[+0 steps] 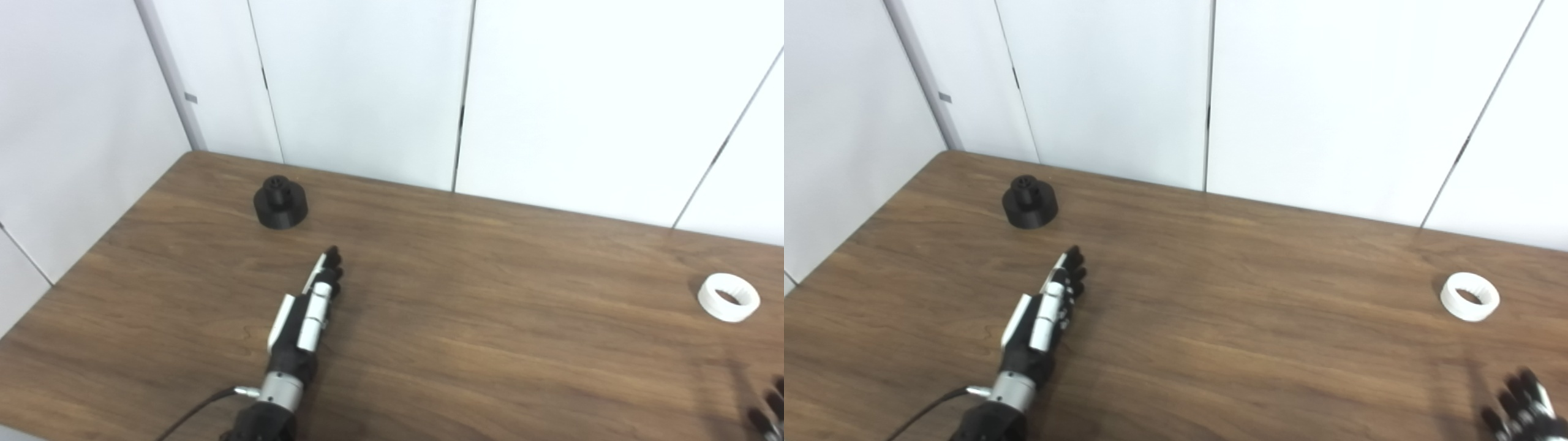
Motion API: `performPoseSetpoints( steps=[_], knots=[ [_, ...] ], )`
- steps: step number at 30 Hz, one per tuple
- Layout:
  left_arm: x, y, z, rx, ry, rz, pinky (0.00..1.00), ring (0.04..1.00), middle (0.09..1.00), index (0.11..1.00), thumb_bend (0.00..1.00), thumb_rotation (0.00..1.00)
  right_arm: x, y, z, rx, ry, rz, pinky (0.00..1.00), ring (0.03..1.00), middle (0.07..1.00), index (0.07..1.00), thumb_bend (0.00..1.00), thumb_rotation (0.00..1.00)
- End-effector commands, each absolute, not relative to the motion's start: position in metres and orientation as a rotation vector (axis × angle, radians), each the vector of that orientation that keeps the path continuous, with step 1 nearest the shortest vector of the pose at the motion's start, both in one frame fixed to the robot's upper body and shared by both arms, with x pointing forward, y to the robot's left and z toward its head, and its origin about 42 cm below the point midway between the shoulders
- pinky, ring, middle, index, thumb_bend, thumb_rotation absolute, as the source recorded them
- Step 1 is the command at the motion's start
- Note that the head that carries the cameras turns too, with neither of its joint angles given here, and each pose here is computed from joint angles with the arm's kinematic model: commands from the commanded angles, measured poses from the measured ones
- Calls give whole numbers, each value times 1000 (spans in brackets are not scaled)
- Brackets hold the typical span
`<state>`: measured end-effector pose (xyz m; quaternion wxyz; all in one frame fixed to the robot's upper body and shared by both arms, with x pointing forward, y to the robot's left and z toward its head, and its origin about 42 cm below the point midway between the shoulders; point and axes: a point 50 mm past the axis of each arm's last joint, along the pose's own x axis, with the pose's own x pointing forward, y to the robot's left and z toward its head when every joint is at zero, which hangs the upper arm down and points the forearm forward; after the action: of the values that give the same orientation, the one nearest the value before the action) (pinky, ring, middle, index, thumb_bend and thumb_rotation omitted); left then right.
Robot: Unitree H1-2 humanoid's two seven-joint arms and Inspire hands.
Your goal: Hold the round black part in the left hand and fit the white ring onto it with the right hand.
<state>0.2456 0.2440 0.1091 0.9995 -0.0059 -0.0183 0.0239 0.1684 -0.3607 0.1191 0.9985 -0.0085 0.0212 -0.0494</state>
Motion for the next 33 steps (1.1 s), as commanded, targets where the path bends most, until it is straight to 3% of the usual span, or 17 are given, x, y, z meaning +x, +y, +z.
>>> performPoseSetpoints(
  steps=[1, 33],
  knots=[
    [254, 238, 121, 0, -115, 38, 1000, 998, 1000, 1000, 552, 1000, 172, -366, 125, -47, 15, -107, 1000, 1000, 1000, 1000, 596, 1000],
    [254, 241, 123, -2, -123, 46, 1000, 1000, 1000, 1000, 549, 991, 173, -365, 125, -54, 22, -111, 1000, 1000, 1000, 1000, 631, 1000]
  ],
)
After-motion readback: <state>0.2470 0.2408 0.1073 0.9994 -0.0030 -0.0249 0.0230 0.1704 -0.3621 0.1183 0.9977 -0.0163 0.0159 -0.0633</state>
